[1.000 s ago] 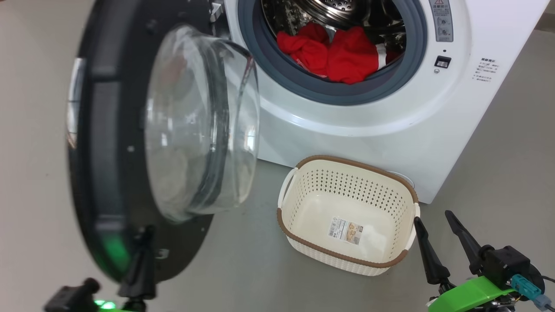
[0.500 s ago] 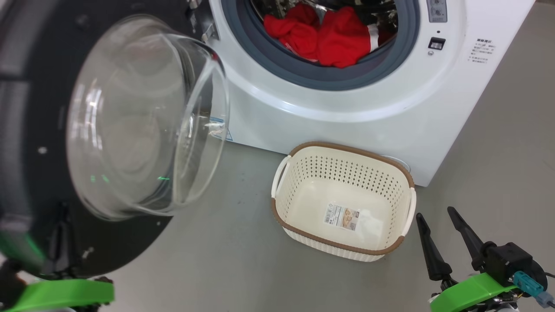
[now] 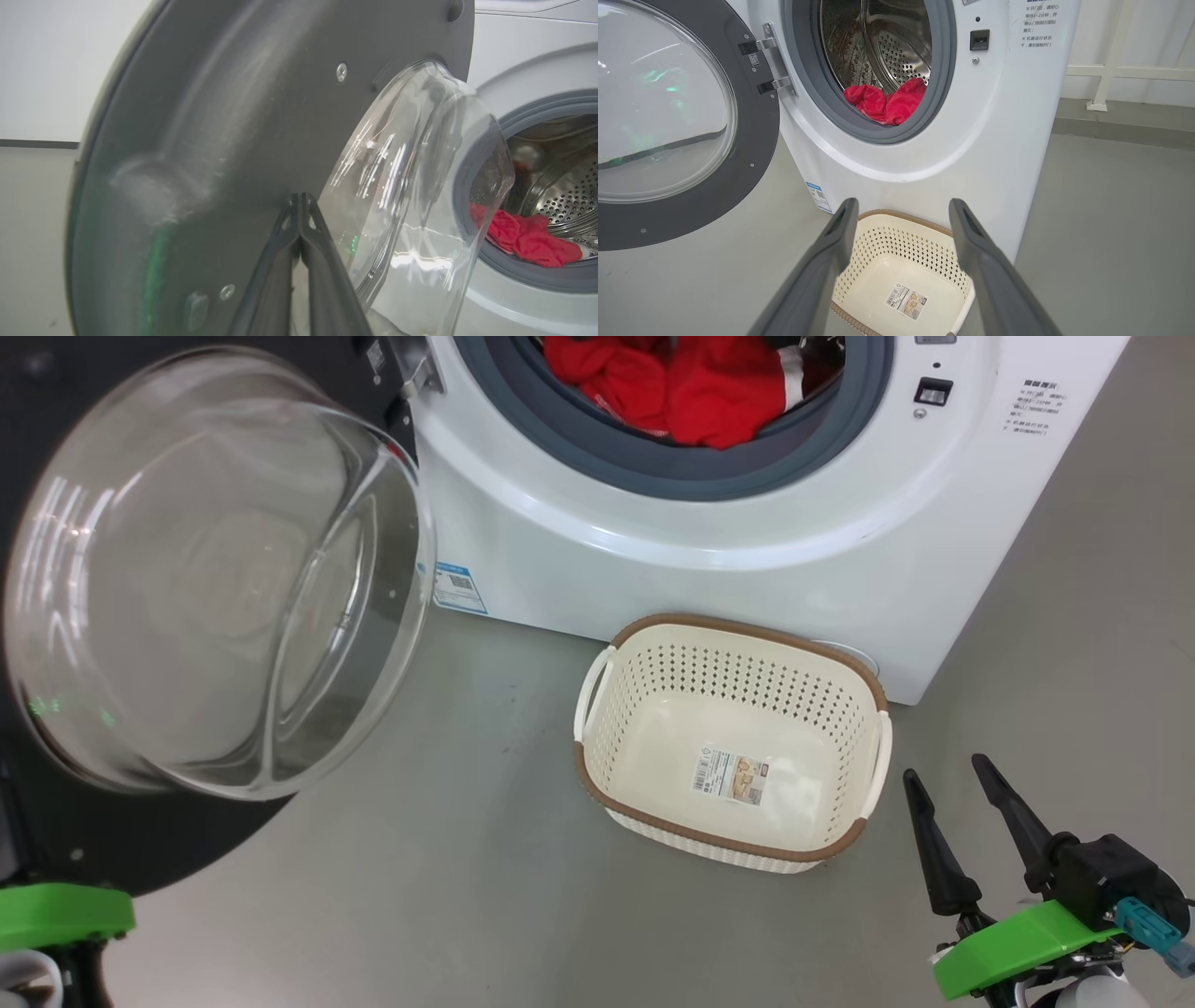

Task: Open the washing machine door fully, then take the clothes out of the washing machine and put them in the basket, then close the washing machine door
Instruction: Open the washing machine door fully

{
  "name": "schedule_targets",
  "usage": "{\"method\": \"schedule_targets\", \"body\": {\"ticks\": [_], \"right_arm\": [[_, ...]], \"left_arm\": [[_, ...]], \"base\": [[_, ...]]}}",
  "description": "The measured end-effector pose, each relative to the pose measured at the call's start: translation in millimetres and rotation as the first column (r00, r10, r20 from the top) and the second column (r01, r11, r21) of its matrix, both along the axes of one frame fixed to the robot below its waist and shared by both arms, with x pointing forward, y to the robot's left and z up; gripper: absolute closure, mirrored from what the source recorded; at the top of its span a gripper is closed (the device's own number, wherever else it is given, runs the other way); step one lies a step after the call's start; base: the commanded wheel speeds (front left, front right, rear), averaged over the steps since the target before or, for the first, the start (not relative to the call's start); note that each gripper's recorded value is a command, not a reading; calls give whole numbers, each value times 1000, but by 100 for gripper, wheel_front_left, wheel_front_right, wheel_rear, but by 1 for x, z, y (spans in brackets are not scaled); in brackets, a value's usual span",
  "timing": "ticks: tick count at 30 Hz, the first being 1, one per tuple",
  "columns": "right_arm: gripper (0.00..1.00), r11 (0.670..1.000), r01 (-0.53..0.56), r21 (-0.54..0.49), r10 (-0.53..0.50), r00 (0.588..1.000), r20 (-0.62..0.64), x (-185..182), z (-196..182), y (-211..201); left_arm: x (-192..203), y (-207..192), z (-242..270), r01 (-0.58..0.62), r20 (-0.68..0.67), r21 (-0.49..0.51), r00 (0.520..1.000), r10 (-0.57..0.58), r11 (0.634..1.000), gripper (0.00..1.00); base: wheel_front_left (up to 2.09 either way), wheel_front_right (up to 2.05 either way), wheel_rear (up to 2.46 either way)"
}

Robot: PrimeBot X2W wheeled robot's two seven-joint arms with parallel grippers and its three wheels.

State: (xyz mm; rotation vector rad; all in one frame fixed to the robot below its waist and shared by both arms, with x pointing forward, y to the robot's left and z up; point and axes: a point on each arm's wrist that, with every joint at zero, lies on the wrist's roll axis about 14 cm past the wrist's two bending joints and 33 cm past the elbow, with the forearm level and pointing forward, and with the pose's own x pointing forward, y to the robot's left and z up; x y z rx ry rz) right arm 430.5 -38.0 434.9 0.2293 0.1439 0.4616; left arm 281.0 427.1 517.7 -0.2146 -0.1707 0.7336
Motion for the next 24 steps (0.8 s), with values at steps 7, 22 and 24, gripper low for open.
{"method": "schedule_targets", "body": {"ticks": [7, 22, 24], "right_arm": [[0, 1000, -6, -10, 6, 1000, 2, 2, -2, 0], [0, 1000, 0, -16, 0, 1000, 4, 3, -3, -3], [0, 1000, -1, -16, 1, 1000, 7, 3, -2, -3]], "left_arm": [[2, 22, 0, -45, -19, 0, 999, 45, 999, 100], [11, 38, -2, -58, -64, 7, 996, 59, 998, 100], [10, 38, -2, -59, -62, 7, 996, 59, 998, 100]], "base": [[0, 0, 0], [0, 0, 0], [0, 0, 0]]}}
